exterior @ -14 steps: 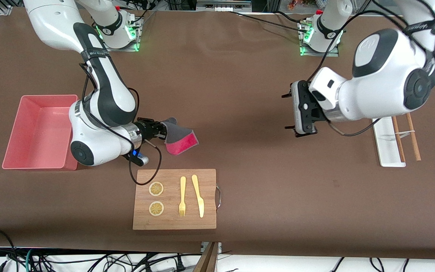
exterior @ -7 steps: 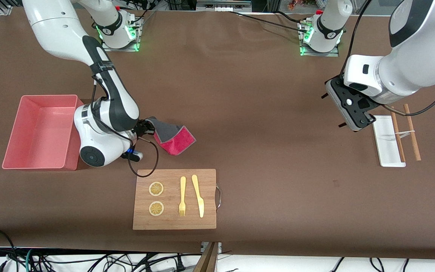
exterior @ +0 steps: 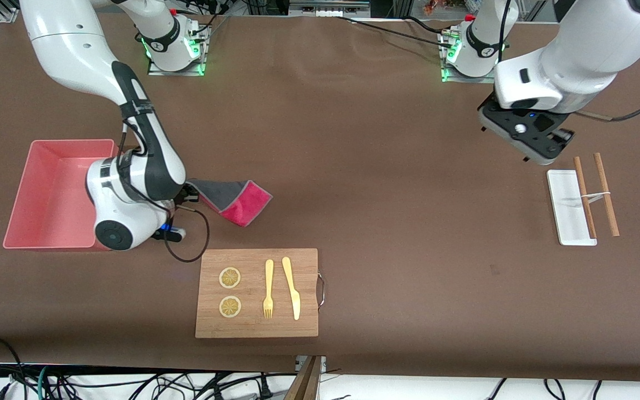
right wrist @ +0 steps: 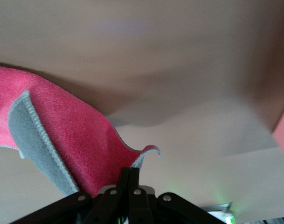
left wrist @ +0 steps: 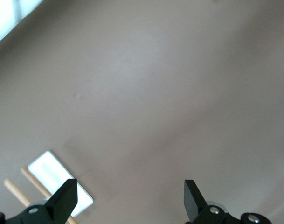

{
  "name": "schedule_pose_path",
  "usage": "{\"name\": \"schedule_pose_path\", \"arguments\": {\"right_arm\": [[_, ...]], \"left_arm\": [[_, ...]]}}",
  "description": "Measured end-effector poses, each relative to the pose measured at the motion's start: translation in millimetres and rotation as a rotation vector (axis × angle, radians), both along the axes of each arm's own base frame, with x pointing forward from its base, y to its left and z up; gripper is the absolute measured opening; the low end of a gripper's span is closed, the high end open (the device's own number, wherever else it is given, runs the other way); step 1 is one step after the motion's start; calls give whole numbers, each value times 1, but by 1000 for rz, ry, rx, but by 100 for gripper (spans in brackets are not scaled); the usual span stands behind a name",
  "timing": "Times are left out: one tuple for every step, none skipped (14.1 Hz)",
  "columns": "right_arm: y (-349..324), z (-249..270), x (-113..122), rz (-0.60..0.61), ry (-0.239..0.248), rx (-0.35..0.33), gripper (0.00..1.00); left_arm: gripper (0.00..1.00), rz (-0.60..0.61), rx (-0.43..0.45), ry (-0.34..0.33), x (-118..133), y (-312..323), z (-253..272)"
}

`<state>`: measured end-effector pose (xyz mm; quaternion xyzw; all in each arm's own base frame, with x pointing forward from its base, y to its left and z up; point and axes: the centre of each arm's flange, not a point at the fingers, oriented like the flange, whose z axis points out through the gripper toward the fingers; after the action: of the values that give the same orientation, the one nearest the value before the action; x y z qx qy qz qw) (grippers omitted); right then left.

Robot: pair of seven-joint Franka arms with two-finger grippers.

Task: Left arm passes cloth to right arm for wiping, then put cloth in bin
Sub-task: 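Move the cloth with the right gripper while the left gripper retracts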

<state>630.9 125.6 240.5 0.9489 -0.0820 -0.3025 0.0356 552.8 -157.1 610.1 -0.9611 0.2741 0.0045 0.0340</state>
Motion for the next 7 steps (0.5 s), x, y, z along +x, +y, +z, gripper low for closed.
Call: {"name": "schedule_pose_path", "arguments": {"right_arm": [[-15, 0, 3, 20, -3, -2, 2], [-30, 0, 5, 48, -6, -10, 2], [-46, 1, 7, 83, -8, -19, 2], [-59, 1, 9, 110, -8, -21, 2], [-70, 2, 10, 125, -8, -20, 2], [-77, 2, 11, 135, -8, -23, 2], [-82, 3, 12, 144, -10, -33, 2]], "left_arm": [[100, 81, -11, -52, -2, 13, 2], [100, 156, -20, -90, -4, 30, 1], [100, 216, -28, -102, -6, 49, -3], [100, 257, -35, -95, -5, 66, -9], [100, 289, -38, -85, -4, 81, -15], [100, 312, -40, -76, -2, 91, -21], [100, 325, -41, -70, -1, 96, -25]]}}
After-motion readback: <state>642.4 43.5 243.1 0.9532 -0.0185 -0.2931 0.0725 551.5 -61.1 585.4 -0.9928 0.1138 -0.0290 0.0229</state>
